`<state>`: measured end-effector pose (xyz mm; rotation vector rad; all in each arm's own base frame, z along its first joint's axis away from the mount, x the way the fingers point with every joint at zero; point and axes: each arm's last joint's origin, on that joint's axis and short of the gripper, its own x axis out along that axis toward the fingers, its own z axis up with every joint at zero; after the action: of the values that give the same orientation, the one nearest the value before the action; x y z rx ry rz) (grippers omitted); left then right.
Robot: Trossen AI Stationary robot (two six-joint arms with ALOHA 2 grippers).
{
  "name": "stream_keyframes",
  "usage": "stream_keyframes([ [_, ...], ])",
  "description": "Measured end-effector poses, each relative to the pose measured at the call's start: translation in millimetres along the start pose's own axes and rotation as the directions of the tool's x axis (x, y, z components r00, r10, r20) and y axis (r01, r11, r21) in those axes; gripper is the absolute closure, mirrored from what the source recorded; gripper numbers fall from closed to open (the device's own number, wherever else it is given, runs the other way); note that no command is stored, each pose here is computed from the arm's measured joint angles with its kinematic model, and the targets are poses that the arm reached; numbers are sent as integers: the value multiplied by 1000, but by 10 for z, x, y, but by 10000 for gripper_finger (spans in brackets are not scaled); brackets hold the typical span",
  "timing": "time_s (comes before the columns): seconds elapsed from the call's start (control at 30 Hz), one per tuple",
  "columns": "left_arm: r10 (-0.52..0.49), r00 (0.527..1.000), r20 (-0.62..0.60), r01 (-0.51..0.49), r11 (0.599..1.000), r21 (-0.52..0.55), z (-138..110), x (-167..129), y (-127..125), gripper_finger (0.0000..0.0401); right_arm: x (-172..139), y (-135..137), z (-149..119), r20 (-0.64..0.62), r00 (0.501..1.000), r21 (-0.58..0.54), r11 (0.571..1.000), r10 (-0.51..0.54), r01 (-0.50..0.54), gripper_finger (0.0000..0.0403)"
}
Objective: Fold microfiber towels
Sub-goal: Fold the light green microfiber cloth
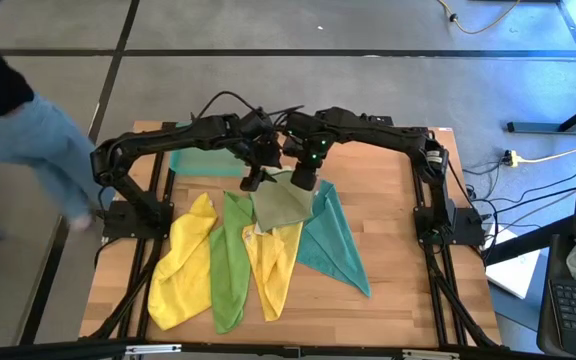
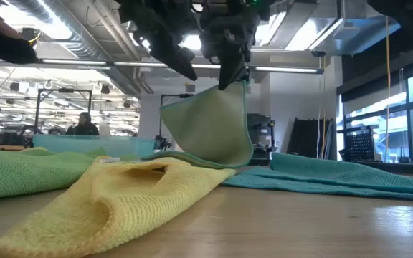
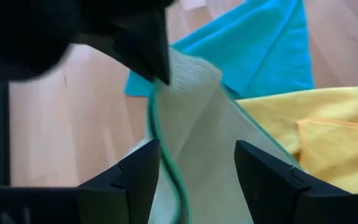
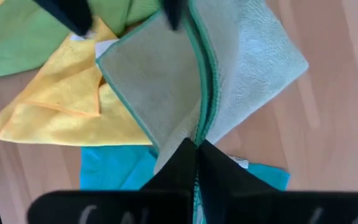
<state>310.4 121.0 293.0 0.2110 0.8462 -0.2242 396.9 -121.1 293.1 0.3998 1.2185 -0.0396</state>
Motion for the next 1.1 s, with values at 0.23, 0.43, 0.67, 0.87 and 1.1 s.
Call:
stream_keyframes([
  [0.23,-34,998,-43,32,998,-50,-52,182,31,200,15,31,-36,-37,999,-8,1000,1,-1,391],
  [0.43,-3,998,-64,2,1000,-14,-66,183,53,201,-2,28,-42,-36,999,-9,1000,1,-1,391],
  [0.67,90,983,-163,-102,993,-65,-161,144,138,204,-29,39,-57,-40,999,-23,1000,-3,2,391],
  [0.87,2,983,-184,-31,988,-154,-327,79,220,206,-54,48,-50,-25,1000,-29,1000,-3,2,391],
  [1.1,-76,990,-118,58,987,-149,-291,102,166,206,-112,41,-38,9,1000,-33,999,-4,4,391],
])
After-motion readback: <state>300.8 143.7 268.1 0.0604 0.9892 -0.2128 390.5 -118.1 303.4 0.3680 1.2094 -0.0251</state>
